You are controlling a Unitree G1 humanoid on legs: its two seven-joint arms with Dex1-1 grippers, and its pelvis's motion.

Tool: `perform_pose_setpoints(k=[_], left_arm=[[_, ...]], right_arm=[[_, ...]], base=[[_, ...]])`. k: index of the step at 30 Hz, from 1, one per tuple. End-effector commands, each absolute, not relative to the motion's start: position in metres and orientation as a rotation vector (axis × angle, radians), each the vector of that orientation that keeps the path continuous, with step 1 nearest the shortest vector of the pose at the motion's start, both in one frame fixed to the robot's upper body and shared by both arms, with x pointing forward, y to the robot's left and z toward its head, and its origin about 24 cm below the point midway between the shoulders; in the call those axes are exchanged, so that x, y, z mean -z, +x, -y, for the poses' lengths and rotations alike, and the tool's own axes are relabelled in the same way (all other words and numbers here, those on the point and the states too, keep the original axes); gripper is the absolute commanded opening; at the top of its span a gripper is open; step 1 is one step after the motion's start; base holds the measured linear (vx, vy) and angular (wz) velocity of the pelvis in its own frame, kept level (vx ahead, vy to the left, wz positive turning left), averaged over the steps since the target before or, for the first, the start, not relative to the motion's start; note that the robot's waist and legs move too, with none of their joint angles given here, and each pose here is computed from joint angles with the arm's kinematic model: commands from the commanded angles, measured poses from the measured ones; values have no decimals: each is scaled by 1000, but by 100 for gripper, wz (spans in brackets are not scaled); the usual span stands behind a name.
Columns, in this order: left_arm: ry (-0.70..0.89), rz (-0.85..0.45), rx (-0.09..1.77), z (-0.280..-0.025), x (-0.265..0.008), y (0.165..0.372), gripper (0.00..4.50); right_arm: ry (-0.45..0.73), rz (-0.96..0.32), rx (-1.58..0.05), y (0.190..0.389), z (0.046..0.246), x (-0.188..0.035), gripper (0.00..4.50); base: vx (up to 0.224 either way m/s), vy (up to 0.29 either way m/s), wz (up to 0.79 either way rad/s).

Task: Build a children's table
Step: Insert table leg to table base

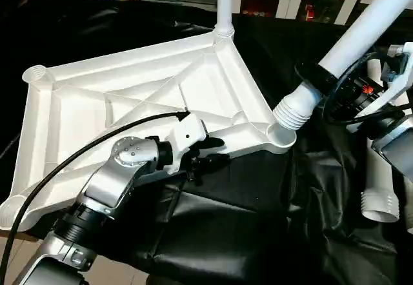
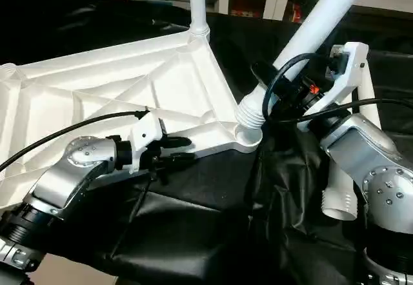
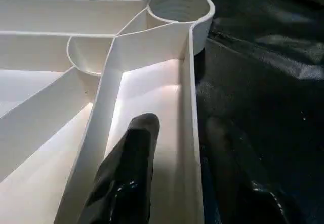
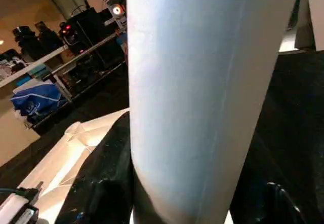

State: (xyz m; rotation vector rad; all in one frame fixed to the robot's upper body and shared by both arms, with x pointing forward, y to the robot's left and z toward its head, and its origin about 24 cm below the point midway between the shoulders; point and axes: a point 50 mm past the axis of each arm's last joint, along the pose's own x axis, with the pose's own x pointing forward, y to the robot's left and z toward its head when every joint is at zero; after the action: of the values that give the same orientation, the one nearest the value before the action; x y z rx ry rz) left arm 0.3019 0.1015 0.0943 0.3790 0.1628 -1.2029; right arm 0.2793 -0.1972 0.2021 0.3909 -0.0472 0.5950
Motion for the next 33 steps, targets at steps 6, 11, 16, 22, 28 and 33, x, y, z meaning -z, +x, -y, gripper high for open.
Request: perform_pose_setpoints(k=[6, 11, 16, 22, 28, 33], left_arm=[[398, -332, 1211, -106, -62, 296, 239], [425, -395, 1261, -105, -57, 291, 248], [427, -421, 1293, -102, -57, 287, 248], [487, -452, 1223, -103, -59, 293, 248], [485, -475, 1203, -104, -65, 296, 211], [501, -512, 1193, -106, -65, 296, 168]], right_arm=[[373, 59, -607, 279, 197, -205, 182], [366, 61, -608, 280, 197, -205, 182], [361, 62, -607, 280, 197, -205, 182], [355, 65, -610, 280, 197, -206, 182], [352, 67, -612, 280, 196, -206, 182], [350, 67, -614, 280, 196, -206, 182]], base=[[0, 0, 0], [0, 0, 0], [0, 0, 0], [0, 0, 0], [0, 0, 0], [0, 0, 0]])
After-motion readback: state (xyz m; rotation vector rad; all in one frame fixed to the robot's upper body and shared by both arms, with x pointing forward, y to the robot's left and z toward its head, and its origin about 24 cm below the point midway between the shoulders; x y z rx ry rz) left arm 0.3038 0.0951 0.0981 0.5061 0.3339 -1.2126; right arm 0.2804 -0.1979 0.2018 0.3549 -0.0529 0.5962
